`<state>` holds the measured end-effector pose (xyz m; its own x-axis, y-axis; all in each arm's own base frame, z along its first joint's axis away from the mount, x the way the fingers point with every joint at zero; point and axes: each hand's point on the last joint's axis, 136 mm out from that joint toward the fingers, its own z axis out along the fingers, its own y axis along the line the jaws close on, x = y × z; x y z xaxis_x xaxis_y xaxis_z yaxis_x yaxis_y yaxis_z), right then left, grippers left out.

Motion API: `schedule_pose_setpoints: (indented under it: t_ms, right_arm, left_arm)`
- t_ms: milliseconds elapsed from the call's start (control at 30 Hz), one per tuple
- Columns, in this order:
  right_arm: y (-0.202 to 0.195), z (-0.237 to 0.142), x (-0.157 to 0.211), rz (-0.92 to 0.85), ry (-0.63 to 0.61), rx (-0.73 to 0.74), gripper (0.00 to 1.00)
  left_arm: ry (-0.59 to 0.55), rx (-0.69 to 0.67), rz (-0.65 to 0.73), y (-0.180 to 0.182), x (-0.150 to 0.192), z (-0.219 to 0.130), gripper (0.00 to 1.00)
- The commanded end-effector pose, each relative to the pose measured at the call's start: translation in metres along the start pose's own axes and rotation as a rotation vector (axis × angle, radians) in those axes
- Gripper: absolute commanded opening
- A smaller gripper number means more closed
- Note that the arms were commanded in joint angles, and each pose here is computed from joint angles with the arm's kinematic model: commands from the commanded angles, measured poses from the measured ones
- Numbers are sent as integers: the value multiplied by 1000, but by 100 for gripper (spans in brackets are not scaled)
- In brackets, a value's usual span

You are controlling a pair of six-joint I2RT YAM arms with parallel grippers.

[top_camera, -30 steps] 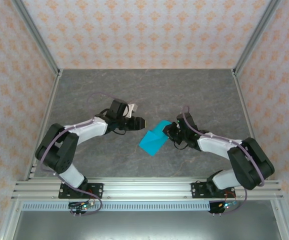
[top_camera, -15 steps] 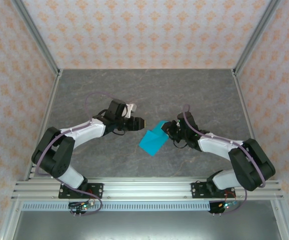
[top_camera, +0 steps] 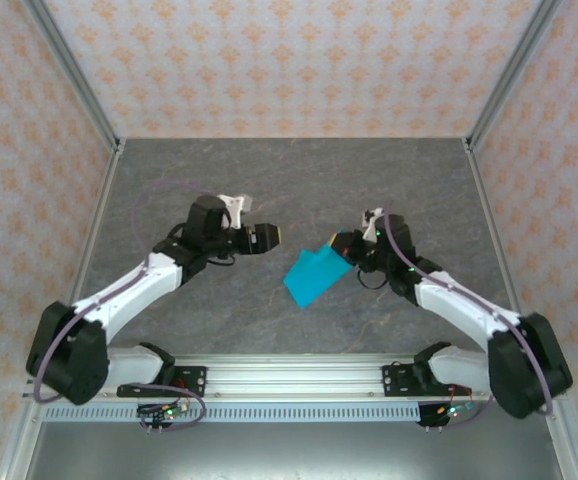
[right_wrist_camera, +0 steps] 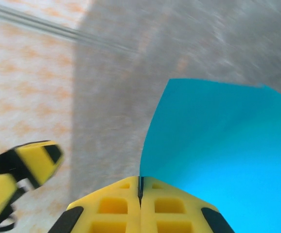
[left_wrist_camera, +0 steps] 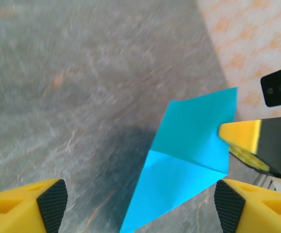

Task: Fold a paper plane with a square sheet of paper (fold left side to right side)
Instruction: Turn over the paper at the center of the table.

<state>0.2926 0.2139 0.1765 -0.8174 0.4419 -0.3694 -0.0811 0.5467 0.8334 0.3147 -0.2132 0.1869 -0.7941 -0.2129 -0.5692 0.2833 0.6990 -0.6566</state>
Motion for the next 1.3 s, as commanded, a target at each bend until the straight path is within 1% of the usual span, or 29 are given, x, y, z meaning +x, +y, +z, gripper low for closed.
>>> schedule_pose_setpoints:
  t_ms: [0, 67, 100, 200, 267, 467, 567, 700, 833, 1033, 1200, 1267]
  right_arm:
    - [80, -37, -16, -216, -10, -232, 0]
    - [113, -58, -23, -291, -28, -325, 0]
    - [133, -69, -26, -336, -32, -377, 0]
    - [181, -92, -30, -429, -13, -508, 0]
    - [204, -102, -33, -464, -8, -566, 0]
    - [240, -111, -46, -503, 2, -632, 0]
    - [249, -111, -49, -509, 8, -649, 0]
    - [255, -108, -51, -511, 17, -659, 0]
    - [262, -109, -49, -515, 30, -683, 0]
    - [272, -115, -46, -525, 39, -714, 0]
    - [282, -119, -40, -531, 51, -751, 0]
    - [285, -119, -37, -531, 57, -761, 0]
  left_arm:
    - [-100, 77, -20, -23, -24, -27, 89]
    - [-163, 179, -42, -45, -42, -45, 97]
    - [-190, 246, -48, -58, -52, -54, 99]
    - [-242, 406, -13, -97, -74, -77, 100]
    - [-270, 499, 21, -120, -83, -92, 100]
    - [-351, 640, 139, -159, -93, -129, 100]
    - [-373, 671, 170, -170, -93, -140, 100]
    - [-373, 699, 191, -181, -89, -143, 99]
    - [-352, 685, 225, -187, -83, -138, 99]
    - [-330, 654, 235, -183, -81, -129, 99]
    - [-311, 675, 247, -187, -75, -124, 98]
    - [-310, 697, 261, -193, -73, -126, 95]
